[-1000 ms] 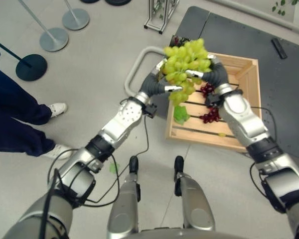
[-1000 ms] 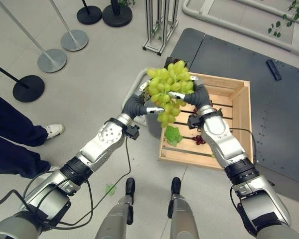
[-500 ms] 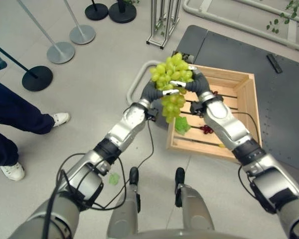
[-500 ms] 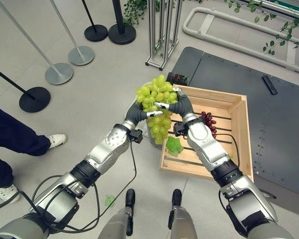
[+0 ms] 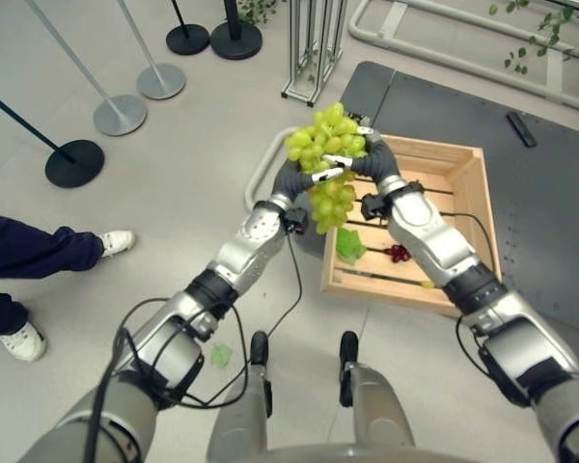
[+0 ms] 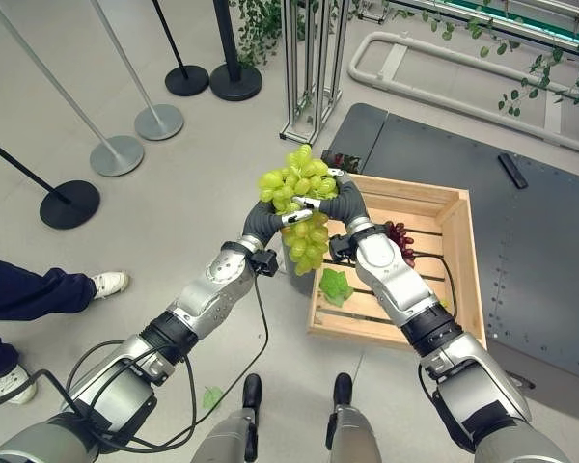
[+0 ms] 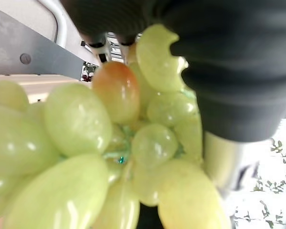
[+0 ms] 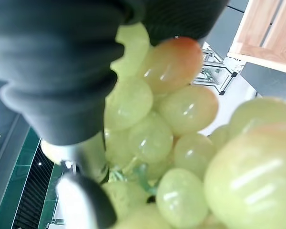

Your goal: Pick up the fruits from the basket on one side to the basket on the other side

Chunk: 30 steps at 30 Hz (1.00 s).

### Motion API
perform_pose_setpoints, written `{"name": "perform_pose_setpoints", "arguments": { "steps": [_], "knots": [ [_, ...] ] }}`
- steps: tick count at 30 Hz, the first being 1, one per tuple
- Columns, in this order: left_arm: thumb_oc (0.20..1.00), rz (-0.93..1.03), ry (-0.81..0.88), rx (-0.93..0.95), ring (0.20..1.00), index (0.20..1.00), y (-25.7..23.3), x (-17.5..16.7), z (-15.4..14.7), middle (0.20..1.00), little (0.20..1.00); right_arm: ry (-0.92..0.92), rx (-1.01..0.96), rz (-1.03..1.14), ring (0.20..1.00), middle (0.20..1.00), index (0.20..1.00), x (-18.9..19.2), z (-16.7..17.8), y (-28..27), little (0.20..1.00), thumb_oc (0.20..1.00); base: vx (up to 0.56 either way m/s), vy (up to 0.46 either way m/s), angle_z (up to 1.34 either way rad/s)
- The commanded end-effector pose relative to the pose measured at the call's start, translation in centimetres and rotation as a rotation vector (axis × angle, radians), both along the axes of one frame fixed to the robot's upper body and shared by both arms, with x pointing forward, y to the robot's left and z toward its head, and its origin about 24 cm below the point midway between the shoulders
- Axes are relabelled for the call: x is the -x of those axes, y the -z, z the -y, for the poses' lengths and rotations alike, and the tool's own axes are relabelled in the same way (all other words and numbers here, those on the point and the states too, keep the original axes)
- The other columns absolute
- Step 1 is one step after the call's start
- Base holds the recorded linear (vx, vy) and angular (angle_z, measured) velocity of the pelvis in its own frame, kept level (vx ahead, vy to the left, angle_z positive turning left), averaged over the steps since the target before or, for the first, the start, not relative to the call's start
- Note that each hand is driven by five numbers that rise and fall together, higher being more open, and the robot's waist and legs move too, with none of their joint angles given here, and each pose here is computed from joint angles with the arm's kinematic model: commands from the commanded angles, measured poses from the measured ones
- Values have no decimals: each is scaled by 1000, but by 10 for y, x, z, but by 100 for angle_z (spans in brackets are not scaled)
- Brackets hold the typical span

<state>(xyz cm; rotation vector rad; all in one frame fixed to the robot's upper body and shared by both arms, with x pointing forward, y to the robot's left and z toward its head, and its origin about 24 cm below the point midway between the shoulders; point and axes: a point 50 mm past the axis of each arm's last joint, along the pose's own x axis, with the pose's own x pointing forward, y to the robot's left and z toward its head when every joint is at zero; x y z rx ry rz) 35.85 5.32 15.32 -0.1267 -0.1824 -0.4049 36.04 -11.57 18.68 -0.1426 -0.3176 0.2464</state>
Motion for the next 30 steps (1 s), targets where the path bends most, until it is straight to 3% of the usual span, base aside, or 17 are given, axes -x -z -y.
{"name": "perform_pose_setpoints", "arguments": {
  "steps": [1,3,4,5,6,19,20,21,30],
  "knots": [
    [1000,112,51,-47,1000,1000,-21,1,36,1000,1000,-349,-75,147,200,200,200,30,-79,-28,200,200,0,0,0],
    [1000,116,44,-54,1000,1000,-21,1,36,1000,1000,-355,-73,148,200,200,200,31,-80,-28,200,200,0,0,0],
    [529,122,42,-80,529,529,-20,0,37,529,529,-365,-77,143,200,200,200,32,-83,-27,200,200,0,0,0],
    [310,116,35,-82,310,310,-18,0,39,310,310,-382,-77,141,200,200,200,33,-87,-27,200,200,0,0,0],
    [200,102,27,-67,200,200,-17,-1,39,200,200,-393,-85,137,200,200,200,34,-90,-27,200,200,0,0,0],
    [200,114,0,-51,200,200,-22,-2,42,200,200,-457,-76,128,200,200,200,41,-105,-25,200,200,0,0,0],
    [200,114,-4,-43,200,200,-22,-1,41,200,200,-457,-73,128,420,420,420,41,-105,-24,420,420,0,0,0],
    [200,110,-15,-26,200,200,-21,-1,40,200,200,-452,-65,133,1000,1000,1000,42,-104,-24,1000,1000,0,0,0],
    [200,79,-60,13,200,200,-15,-2,32,200,200,-457,-76,136,1000,1000,1000,46,-100,-20,1000,1000,0,0,0]
  ]
}}
